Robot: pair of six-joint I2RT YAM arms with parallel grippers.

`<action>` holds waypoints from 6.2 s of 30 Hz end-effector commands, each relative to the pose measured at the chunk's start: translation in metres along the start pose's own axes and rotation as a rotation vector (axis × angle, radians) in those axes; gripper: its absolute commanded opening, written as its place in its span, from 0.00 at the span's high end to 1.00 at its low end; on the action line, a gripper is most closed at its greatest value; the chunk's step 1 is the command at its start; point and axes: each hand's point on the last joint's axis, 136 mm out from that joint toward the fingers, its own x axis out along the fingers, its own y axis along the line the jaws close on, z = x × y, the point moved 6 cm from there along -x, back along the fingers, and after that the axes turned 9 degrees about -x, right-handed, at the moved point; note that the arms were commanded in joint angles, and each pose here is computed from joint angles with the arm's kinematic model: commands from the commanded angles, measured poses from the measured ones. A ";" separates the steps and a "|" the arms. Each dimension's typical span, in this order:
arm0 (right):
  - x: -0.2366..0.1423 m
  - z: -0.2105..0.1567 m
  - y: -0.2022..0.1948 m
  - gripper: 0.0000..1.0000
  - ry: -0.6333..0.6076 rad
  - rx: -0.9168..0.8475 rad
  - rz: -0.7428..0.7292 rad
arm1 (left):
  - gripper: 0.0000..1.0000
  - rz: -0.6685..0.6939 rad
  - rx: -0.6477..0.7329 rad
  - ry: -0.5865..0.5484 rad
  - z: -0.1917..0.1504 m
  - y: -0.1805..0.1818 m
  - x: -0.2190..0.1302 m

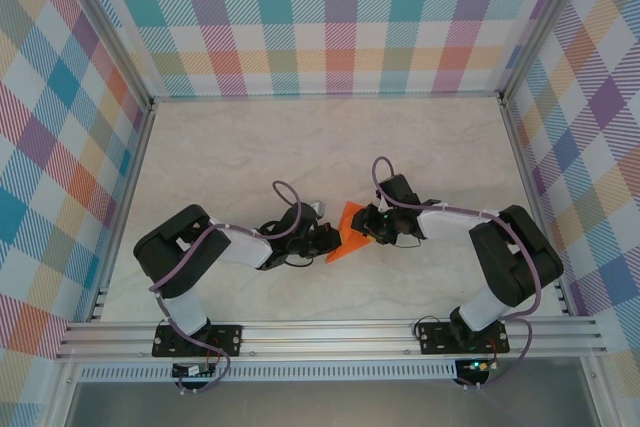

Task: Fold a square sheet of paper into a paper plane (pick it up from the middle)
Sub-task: Fourth fold the wing at the center of the table.

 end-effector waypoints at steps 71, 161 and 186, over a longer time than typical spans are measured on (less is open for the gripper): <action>0.020 -0.011 -0.046 0.46 0.128 0.202 -0.334 | 0.68 -0.010 0.101 -0.039 0.014 -0.009 -0.022; 0.047 -0.023 -0.082 0.47 0.260 0.379 -0.590 | 0.73 -0.003 0.139 0.040 0.003 -0.022 0.000; 0.054 -0.024 -0.089 0.46 0.286 0.360 -0.634 | 0.74 0.088 0.142 -0.008 0.009 -0.015 -0.005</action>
